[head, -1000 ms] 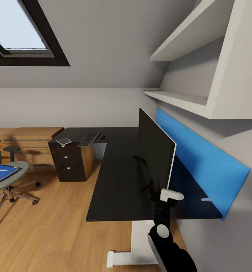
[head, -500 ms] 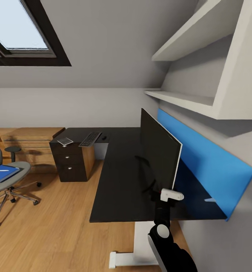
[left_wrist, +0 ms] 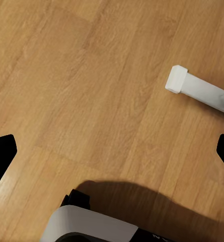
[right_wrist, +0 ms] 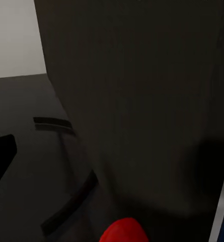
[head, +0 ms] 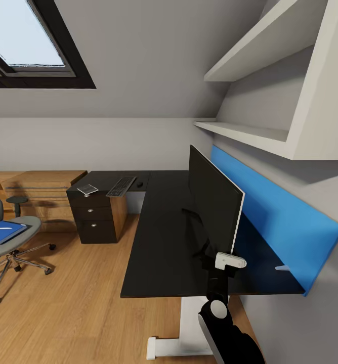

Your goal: In the bedroom, organize the workspace by keeping the computer under the desk, ensuring the monitor is on the desk, placing the keyboard on the desk next to the monitor, placing the mouse on the desk next to the keyboard, moving the folder from the swivel chair onto the desk next to the mouse, stacking the notebook on top of the folder with the pen on top of the notebook, and positioning the swivel chair next to the desk.

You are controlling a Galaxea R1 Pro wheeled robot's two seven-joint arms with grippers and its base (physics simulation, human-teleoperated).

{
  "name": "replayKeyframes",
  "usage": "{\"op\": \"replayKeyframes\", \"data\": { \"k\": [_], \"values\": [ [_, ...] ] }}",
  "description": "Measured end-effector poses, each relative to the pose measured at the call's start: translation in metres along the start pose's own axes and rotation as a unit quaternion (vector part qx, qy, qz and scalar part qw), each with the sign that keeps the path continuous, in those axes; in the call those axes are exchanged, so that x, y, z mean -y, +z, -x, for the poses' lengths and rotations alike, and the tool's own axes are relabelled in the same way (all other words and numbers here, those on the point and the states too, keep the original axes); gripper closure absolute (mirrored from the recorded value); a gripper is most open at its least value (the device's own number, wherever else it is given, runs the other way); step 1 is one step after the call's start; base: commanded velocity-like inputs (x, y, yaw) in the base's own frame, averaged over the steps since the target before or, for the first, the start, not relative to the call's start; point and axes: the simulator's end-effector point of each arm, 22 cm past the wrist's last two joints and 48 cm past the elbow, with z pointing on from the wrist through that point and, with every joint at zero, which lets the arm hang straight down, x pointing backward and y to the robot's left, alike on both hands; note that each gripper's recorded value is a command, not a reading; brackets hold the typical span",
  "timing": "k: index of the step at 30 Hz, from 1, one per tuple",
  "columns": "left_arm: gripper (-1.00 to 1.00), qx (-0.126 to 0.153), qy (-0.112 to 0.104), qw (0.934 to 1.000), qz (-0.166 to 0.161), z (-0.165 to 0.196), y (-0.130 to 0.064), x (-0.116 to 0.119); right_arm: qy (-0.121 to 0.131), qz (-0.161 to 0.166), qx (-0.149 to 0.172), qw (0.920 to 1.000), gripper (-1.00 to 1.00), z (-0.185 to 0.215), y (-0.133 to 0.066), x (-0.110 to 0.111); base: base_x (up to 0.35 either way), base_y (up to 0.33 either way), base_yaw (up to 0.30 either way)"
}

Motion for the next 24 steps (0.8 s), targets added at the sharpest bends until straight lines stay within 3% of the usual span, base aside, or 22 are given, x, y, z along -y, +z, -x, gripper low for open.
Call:
{"op": "replayKeyframes", "data": {
  "k": [24],
  "values": [
    [-1.00,-0.001,0.000,1.0000,0.000,-0.0009,0.0001,0.0002,0.000,0.000,0.000,1.0000,-1.00,0.0002,0.0000,-0.0002,0.000,0.022,0.000]
  ]
}}
